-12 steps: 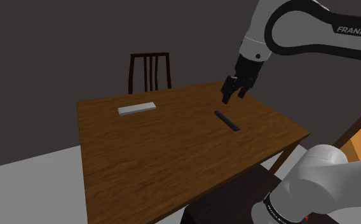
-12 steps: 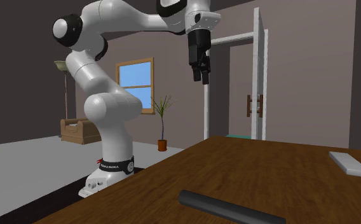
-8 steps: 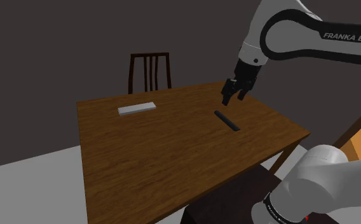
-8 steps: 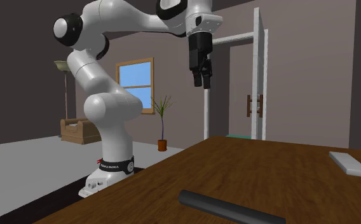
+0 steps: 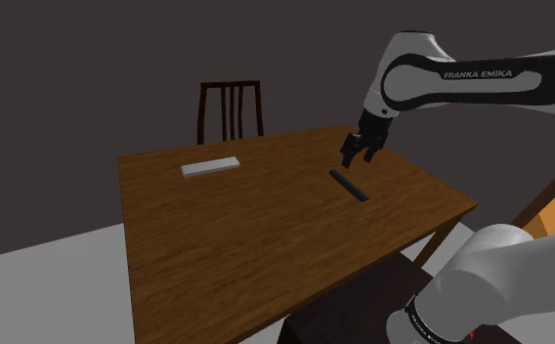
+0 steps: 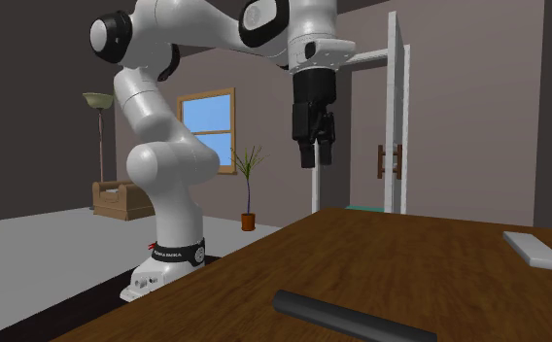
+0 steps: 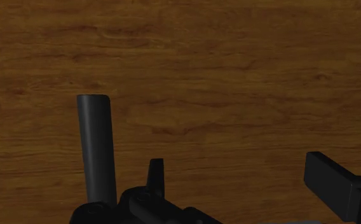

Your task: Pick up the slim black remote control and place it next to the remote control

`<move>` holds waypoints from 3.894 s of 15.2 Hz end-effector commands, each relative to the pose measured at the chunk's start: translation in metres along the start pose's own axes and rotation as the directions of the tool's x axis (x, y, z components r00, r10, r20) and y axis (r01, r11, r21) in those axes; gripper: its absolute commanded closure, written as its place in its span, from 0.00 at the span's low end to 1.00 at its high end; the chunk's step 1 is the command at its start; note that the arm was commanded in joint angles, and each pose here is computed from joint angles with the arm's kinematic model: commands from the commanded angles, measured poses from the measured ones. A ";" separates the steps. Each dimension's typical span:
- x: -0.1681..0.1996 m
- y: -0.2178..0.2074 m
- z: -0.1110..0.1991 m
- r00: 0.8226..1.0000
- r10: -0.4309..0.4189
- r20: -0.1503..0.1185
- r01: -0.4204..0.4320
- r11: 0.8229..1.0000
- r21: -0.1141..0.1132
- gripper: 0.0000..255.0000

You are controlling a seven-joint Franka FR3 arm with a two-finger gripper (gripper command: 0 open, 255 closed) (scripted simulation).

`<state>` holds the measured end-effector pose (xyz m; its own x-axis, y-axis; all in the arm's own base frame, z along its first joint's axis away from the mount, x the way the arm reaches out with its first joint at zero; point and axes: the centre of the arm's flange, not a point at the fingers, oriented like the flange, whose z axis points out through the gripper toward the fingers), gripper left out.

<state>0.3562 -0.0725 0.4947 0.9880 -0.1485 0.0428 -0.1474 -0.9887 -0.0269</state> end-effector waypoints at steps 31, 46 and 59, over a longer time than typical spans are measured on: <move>0.064 0.148 0.179 0.993 0.107 0.049 -0.109 0.993 0.050 1.00; 0.065 0.147 0.147 0.993 0.107 0.049 -0.109 0.993 0.050 1.00; 0.083 0.124 0.091 0.993 0.107 0.049 -0.109 0.993 0.050 1.00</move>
<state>0.4178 -0.2141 0.4027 0.9677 -0.2518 -0.0097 -0.2517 -0.9644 -0.0812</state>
